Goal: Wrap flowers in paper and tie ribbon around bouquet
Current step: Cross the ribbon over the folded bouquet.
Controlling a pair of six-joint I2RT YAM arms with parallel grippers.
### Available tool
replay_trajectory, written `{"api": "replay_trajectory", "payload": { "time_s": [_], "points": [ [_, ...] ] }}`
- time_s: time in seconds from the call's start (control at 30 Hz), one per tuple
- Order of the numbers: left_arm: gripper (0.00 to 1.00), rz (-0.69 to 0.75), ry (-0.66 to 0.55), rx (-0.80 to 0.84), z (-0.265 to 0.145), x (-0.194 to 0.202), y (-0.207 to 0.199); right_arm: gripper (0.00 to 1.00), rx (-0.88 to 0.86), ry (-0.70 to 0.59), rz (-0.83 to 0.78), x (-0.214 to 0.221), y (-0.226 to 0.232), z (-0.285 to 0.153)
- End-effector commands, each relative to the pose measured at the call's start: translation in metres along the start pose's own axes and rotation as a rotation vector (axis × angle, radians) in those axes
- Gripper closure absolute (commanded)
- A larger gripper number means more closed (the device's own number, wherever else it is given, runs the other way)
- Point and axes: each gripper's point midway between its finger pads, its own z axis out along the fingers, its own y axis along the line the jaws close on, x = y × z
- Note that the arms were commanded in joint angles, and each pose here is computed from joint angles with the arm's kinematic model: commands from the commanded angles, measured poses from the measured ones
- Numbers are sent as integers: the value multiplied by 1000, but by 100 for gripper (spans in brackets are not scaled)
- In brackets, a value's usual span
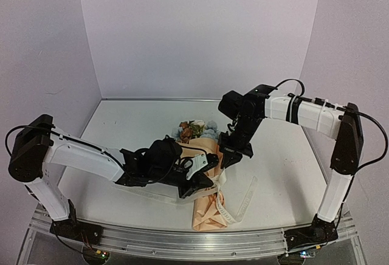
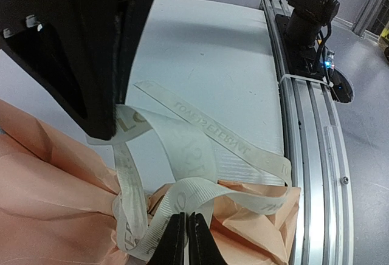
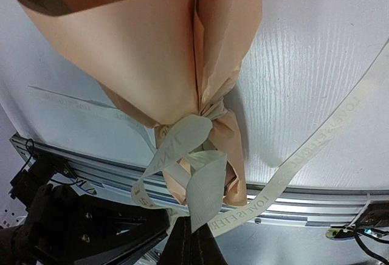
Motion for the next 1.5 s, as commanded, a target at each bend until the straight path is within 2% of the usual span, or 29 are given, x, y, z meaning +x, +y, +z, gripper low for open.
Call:
{"api": "replay_trajectory", "payload": {
  "time_s": [0.0,0.3,0.37,0.43,0.53,0.63,0.83,1.1,1.37,1.47],
  "points": [
    [93,33,-95,3,-2,-28,-3,100,3,-9,61,-14,-1,-11],
    [90,152,-25,19,10,-20,-13,100,-62,34,132,-36,24,-13],
    [83,149,-30,-5,11,-22,-9,100,-69,41,139,-40,28,-13],
    [72,112,-46,-56,9,-28,0,100,-79,46,142,-40,31,-14],
    [58,39,-113,-112,-4,-40,13,100,-78,49,146,-38,29,-15],
    [52,-10,-153,-116,-17,-48,14,100,-81,47,145,-34,28,-18],
    [47,-94,-188,-168,-35,-53,27,100,-82,29,156,-27,28,-24],
    [42,-117,-123,-211,-18,-46,45,100,-115,34,208,-17,38,-27],
    [42,-71,-149,-259,-12,-52,56,100,-115,45,257,-6,38,-23],
    [46,-57,-154,-251,-10,-54,55,100,-111,54,267,-3,36,-20]
  ]
}}
